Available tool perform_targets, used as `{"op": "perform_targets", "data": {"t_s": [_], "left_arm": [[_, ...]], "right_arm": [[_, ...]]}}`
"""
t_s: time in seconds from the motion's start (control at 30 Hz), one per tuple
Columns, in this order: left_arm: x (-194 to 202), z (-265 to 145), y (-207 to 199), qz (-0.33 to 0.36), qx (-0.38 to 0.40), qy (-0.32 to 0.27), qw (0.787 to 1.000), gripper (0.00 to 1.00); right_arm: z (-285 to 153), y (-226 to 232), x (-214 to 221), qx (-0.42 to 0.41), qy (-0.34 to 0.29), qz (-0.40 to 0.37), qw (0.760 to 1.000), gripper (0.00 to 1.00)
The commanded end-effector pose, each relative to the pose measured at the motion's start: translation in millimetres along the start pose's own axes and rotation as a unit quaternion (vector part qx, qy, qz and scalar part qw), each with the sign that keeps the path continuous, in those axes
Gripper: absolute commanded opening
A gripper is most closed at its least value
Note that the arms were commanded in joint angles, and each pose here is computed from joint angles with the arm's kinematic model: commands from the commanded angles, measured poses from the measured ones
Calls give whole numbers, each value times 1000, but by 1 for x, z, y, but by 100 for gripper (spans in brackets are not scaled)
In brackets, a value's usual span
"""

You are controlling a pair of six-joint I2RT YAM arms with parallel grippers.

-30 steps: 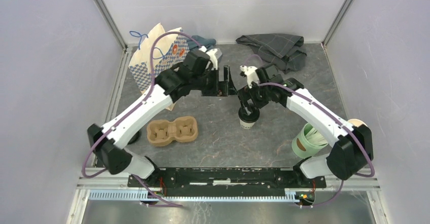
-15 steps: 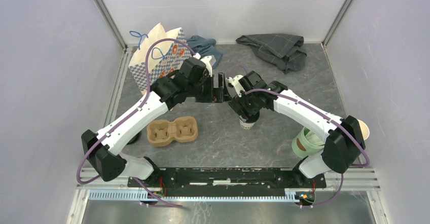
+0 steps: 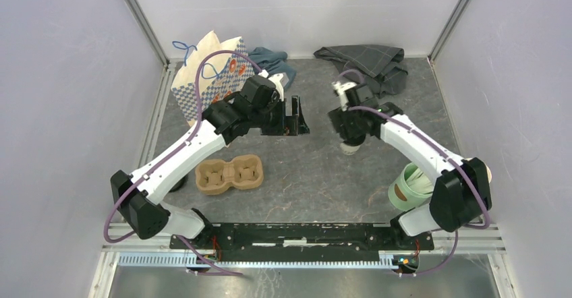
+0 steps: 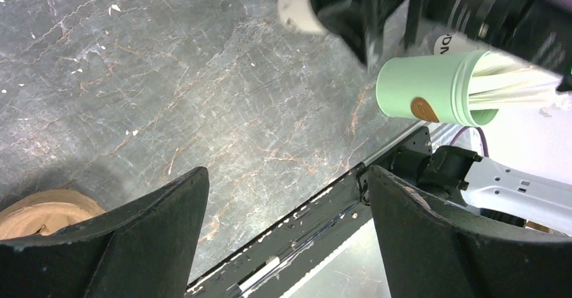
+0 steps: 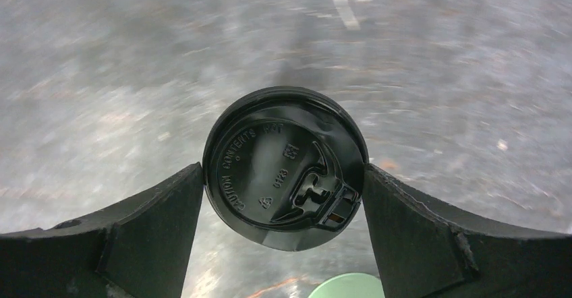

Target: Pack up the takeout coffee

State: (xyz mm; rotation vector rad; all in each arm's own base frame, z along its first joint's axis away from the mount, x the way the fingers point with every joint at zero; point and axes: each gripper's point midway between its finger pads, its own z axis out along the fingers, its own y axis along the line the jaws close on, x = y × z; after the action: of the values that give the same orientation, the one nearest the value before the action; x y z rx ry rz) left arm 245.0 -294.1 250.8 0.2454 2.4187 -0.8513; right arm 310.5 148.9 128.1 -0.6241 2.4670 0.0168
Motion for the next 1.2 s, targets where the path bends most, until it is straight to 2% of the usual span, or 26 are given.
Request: {"op": "perform_targets", "data": {"t_s": [0.0, 0.23, 0.33, 0.77, 1.17], "left_arm": [[-20, -3, -15, 14, 21, -20, 999, 93], [-24, -2, -25, 16, 39, -13, 999, 93], [-24, -6, -25, 16, 37, -15, 999, 93], [-19, -21, -21, -4, 27, -23, 999, 93], [-24, -23, -27, -7, 36, -25, 999, 93]], "right_arm": [[11, -83, 10, 107, 2, 71, 992, 89], [24, -132, 13, 135, 5, 138, 981, 92], [18, -133, 2, 132, -7, 142, 981, 98], [-30, -136, -38, 120, -67, 146, 980, 98], [9, -136, -19, 123, -24, 137, 983, 98]]}}
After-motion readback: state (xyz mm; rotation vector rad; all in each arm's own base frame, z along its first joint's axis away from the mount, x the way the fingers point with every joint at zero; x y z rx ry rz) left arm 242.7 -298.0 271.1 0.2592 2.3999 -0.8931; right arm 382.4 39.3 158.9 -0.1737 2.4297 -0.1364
